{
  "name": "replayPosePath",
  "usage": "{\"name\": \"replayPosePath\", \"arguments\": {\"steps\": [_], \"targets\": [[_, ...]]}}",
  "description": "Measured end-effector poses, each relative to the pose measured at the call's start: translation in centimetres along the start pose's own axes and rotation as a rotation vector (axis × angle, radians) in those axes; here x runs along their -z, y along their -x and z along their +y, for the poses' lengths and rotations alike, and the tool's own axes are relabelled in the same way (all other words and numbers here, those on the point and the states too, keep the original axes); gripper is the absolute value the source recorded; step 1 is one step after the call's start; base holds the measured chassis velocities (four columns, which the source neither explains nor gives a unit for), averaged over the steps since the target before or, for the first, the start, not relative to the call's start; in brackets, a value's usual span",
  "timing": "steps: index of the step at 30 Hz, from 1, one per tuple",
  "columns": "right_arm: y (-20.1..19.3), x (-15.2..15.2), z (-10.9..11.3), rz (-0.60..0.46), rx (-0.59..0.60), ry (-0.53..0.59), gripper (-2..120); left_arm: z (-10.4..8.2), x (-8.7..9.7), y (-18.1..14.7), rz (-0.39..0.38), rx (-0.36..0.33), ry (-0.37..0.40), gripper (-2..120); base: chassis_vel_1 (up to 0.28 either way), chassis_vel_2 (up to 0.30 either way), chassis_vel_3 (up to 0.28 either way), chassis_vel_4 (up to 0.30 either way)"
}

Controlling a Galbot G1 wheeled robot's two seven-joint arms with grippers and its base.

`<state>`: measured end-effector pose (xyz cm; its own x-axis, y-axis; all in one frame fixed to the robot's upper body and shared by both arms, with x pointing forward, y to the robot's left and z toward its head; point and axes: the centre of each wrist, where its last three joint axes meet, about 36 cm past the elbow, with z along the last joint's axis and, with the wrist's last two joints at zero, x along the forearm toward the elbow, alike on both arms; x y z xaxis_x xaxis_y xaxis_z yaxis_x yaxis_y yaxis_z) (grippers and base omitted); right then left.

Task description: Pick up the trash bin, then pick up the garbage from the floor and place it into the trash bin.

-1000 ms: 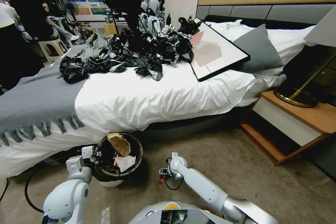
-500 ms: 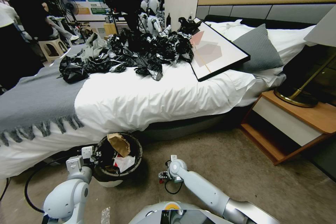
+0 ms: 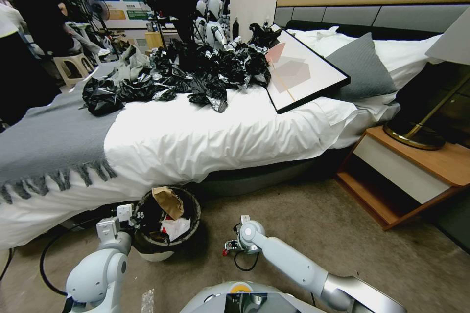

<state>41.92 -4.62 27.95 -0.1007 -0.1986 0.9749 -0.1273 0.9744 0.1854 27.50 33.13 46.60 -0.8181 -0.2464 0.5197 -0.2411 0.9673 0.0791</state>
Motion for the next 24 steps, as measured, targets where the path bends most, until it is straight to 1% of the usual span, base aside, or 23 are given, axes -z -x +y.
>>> {"name": "replayPosePath", "arguments": {"steps": [8,12,19,24], "targets": [[0.3,0.7,0.6,-0.01,-0.003,-0.012,100,0.1,-0.2,0.1,0.006,0.0,-0.002,3,0.0,0.0,0.0,0.0],[0.6,0.9,1.5,-0.012,0.002,-0.024,100,0.1,-0.2,0.1,0.007,-0.001,-0.001,3,0.0,0.0,0.0,0.0],[1.7,0.6,2.9,0.004,-0.012,-0.046,100,0.4,-0.1,0.0,0.005,0.004,0.0,3,0.0,0.0,0.0,0.0],[1.8,0.6,3.3,0.005,-0.009,-0.05,100,0.5,-0.1,0.1,0.006,0.004,-0.001,3,0.0,0.0,0.0,0.0]]}}
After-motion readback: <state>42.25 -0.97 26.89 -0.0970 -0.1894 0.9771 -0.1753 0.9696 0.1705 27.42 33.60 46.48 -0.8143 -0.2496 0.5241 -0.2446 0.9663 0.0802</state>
